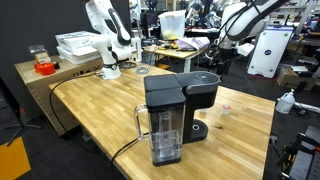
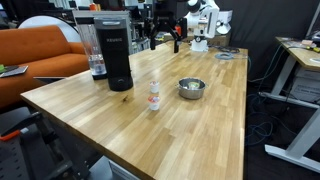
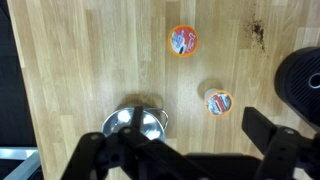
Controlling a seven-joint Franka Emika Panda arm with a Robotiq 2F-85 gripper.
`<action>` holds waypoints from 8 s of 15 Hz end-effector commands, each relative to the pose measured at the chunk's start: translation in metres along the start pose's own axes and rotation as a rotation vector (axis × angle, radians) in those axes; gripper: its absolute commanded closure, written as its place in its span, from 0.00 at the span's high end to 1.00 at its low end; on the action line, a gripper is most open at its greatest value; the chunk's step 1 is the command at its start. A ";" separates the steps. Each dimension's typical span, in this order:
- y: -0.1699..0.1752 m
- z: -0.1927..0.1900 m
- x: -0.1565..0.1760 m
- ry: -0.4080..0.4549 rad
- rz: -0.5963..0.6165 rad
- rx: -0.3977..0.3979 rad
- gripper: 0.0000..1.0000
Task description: Take the coffee pot out of the pot and put it on the table then open and close the coffee machine chamber
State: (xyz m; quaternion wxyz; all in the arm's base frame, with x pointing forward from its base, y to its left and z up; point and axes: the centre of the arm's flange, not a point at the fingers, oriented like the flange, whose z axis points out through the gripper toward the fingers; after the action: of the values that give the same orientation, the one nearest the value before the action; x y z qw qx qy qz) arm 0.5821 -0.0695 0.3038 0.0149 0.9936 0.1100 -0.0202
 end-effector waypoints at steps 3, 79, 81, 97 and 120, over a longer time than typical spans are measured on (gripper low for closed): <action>0.021 0.016 0.053 -0.004 0.048 0.021 1.00; 0.097 0.158 0.159 -0.172 0.041 0.046 1.00; 0.095 0.159 0.160 -0.175 0.037 0.047 1.00; 0.090 0.170 0.165 -0.193 0.027 0.058 0.66; 0.058 0.062 0.094 -0.095 0.058 0.046 0.28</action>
State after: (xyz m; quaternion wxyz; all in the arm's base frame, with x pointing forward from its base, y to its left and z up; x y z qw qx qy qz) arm 0.7492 -0.1182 0.2188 0.0040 0.9931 0.0940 -0.0699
